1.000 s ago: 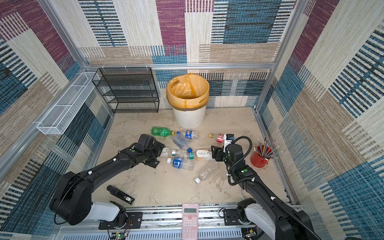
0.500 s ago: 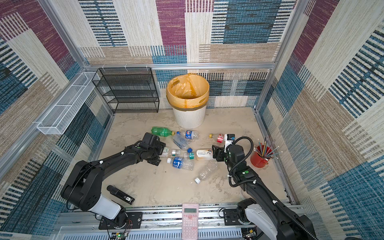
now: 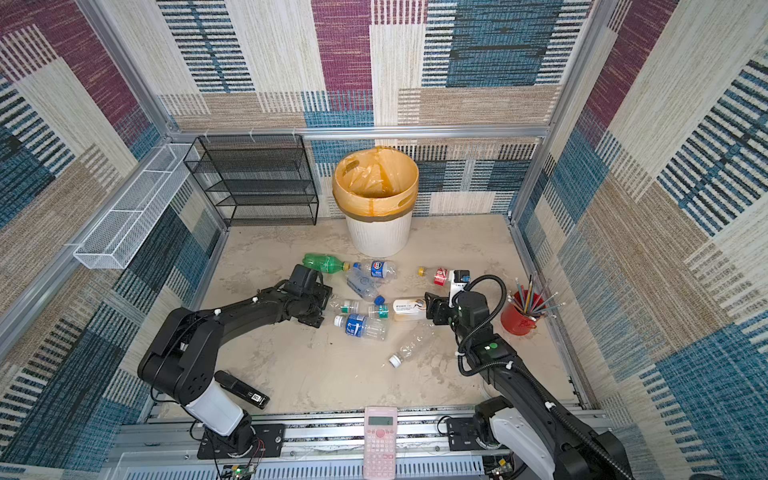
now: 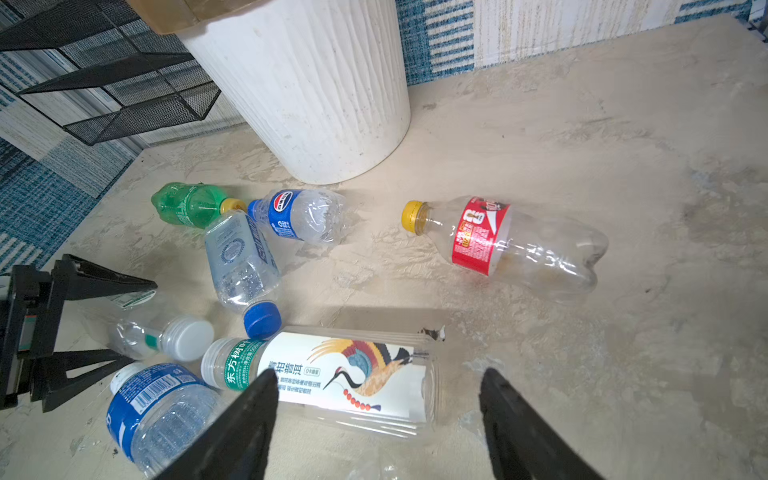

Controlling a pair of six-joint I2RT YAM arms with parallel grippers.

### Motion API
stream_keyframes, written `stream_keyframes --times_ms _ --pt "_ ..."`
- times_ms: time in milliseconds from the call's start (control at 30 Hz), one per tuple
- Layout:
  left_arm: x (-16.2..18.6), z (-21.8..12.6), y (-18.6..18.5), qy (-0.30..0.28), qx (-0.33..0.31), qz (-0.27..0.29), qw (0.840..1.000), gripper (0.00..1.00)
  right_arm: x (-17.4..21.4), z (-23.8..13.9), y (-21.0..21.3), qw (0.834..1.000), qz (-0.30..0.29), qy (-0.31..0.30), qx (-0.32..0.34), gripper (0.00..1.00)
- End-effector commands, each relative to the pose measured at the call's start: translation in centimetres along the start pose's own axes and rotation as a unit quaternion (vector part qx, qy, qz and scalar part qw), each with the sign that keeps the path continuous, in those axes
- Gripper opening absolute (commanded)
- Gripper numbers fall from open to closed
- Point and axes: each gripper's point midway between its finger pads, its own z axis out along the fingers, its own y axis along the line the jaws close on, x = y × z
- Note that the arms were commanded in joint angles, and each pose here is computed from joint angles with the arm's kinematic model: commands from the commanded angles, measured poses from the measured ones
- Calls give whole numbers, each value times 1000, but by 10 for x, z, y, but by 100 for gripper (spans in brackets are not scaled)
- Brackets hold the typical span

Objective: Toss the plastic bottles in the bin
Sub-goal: 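Lift the clear water bottle with the left gripper and raise it upright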

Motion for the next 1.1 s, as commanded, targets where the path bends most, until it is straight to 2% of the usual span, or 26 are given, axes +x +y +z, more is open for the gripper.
stream_keyframes --times_ms 0,200,300,367,600,733,900,1067 --pt "-2 0 5 -5 -6 19 1000 79 -8 -2 1 1000 -5 -18 -2 77" --pt "-10 -19 -5 -24 21 51 998 68 -6 -2 1 1000 -7 -19 -2 77" --pt "-14 -32 -14 -34 60 76 995 66 -7 -2 2 1000 -6 -21 -5 77" --pt "-15 -40 -23 -33 106 96 989 63 -8 -2 3 1000 -6 -24 -10 77" --pt "-25 -64 -25 -49 190 179 964 56 -11 -3 13 999 -2 -30 -36 75" --pt "-27 -87 -33 -76 257 246 932 54 -12 -2 17 998 -2 -32 -49 75" --pt "-20 -123 -52 -102 348 327 873 54 -10 -3 29 996 -3 -33 -87 73" --pt "-15 -146 -61 -115 384 375 836 58 -7 2 31 996 7 -20 -92 71"
